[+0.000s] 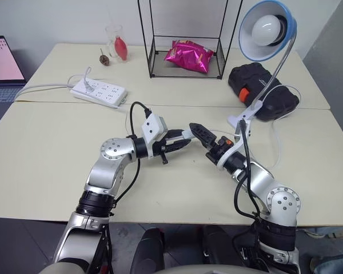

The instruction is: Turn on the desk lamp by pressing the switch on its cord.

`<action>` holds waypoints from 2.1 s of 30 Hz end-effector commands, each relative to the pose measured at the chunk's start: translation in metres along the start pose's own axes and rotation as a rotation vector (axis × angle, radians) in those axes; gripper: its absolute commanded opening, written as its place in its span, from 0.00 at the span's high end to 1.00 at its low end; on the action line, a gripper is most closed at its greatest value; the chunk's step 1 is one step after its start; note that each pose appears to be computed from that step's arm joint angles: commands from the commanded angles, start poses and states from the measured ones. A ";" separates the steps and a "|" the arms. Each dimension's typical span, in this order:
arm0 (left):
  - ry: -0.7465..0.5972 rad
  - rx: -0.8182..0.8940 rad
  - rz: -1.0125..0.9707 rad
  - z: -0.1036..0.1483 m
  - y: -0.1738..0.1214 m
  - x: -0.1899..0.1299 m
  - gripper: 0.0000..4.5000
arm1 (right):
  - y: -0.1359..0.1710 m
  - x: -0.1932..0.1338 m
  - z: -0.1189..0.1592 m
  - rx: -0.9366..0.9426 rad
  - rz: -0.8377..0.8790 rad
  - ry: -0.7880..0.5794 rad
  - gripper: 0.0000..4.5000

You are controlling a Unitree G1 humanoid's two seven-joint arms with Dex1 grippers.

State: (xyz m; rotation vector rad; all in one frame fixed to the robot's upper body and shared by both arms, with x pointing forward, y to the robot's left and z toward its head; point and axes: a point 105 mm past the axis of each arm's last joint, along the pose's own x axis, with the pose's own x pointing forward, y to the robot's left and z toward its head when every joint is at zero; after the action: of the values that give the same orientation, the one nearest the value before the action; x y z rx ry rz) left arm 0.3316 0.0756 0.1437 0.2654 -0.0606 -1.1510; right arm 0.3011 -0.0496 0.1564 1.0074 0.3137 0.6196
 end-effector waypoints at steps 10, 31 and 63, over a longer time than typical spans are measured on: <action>-0.042 0.051 -0.006 0.017 -0.003 0.003 0.76 | 0.006 0.002 0.000 0.031 0.026 -0.007 0.16; -0.053 0.056 -0.005 0.022 -0.003 0.003 0.76 | 0.003 0.004 -0.002 0.037 0.026 0.007 0.91; -0.046 0.043 -0.007 0.022 -0.006 0.005 0.77 | 0.009 0.006 0.001 0.055 0.064 -0.008 0.54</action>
State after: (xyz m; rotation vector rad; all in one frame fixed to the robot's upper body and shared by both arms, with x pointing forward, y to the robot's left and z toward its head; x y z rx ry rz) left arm 0.3293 0.0699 0.1505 0.2675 -0.0700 -1.1402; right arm 0.3054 -0.0472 0.1555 1.0797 0.3168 0.6316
